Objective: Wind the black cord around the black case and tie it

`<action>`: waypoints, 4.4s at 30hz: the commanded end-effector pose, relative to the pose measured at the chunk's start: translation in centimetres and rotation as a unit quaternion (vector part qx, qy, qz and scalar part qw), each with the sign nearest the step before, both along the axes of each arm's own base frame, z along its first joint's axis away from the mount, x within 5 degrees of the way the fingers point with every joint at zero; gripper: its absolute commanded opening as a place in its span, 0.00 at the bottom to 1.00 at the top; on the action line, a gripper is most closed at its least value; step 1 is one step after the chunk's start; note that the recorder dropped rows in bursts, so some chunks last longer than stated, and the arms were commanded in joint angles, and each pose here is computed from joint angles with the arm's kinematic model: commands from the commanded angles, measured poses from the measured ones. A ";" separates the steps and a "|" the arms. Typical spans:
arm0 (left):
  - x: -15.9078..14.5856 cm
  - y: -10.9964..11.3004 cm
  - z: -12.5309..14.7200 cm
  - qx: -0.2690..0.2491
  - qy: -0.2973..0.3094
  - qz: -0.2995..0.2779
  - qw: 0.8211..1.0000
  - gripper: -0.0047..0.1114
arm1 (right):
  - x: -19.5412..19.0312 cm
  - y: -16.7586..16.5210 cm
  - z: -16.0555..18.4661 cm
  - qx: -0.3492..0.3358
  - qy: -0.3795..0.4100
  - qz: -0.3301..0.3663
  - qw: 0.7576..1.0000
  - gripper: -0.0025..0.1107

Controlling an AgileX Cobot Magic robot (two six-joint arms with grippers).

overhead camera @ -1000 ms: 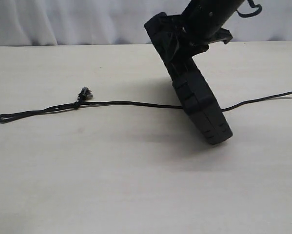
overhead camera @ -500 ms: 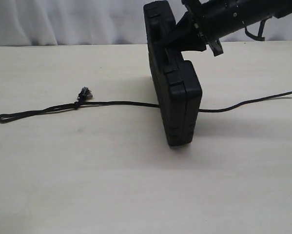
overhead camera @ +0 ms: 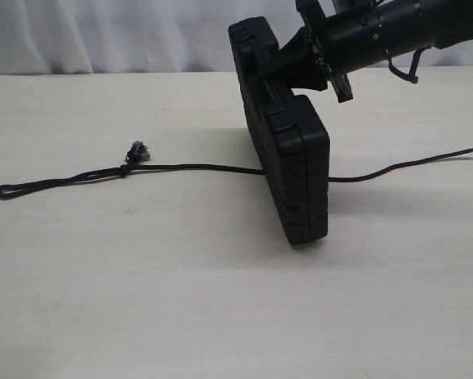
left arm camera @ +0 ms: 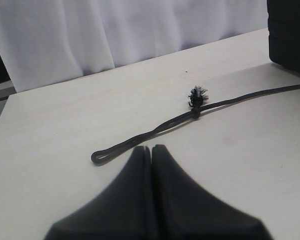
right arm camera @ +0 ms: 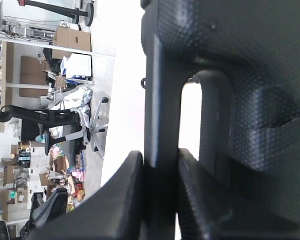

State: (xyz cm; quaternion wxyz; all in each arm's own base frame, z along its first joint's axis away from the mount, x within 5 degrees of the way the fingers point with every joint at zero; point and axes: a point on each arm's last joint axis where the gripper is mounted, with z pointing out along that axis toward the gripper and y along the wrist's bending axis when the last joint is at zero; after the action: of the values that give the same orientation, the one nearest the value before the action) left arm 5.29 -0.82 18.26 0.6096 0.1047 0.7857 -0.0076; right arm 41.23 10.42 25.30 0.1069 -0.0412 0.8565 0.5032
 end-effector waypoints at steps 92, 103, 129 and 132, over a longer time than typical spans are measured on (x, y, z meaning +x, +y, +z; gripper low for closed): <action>34.0 -16.6 5.1 -0.097 -0.172 -0.424 0.884 0.04 | -2.2 0.0 -2.7 0.176 0.035 -0.078 0.981 0.06; 37.3 -21.3 9.0 0.067 -0.063 -0.323 0.942 0.04 | -2.3 0.0 -2.8 0.165 0.025 -0.068 0.984 0.06; 37.9 -23.0 2.6 0.190 0.001 -0.458 0.868 0.04 | -2.6 0.0 -3.2 0.130 -0.014 -0.035 0.991 0.06; 37.9 -23.0 2.4 0.189 0.004 -0.458 0.869 0.04 | -2.6 0.0 -3.2 0.132 -0.013 -0.036 0.991 0.12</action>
State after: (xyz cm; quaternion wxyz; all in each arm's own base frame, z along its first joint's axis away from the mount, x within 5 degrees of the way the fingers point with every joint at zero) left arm 42.90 -24.09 23.64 0.5373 0.5489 0.6218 -0.1529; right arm 39.10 10.45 21.79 0.1279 0.0476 0.7756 0.6163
